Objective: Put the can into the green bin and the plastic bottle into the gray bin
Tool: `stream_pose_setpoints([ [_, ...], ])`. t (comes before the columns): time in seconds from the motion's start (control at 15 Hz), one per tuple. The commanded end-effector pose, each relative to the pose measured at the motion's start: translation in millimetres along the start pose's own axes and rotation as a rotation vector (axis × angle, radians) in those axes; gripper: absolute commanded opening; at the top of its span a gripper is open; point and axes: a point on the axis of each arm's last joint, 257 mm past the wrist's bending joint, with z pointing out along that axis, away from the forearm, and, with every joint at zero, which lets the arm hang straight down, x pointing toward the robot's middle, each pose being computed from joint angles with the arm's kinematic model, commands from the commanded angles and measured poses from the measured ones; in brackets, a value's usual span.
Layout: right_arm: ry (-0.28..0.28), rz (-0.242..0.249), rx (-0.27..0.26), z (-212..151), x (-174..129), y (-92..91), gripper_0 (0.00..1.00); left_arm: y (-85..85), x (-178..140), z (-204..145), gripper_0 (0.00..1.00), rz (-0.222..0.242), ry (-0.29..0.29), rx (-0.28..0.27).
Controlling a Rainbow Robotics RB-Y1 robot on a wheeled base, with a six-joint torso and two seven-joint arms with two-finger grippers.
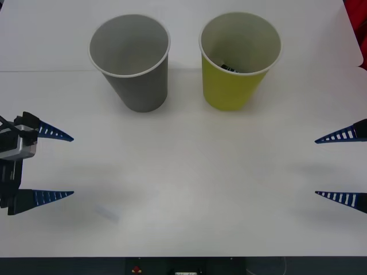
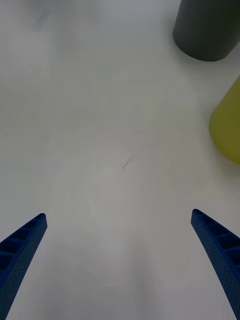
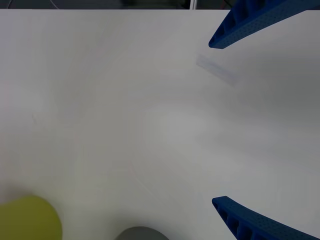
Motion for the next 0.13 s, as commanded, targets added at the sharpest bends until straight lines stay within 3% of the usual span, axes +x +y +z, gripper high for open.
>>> stream_pose_setpoints([
  [0.07, 0.0, 0.0, 0.0, 0.0, 0.0, 0.0, 1.0, 2.8, 4.1, -0.5, 1.0, 0.012, 0.011, -0.007],
  [0.13, 0.0, 0.0, 0.0, 0.0, 0.0, 0.0, 1.0, 2.6, 4.8, -0.1, 1.0, 0.012, 0.011, -0.009],
])
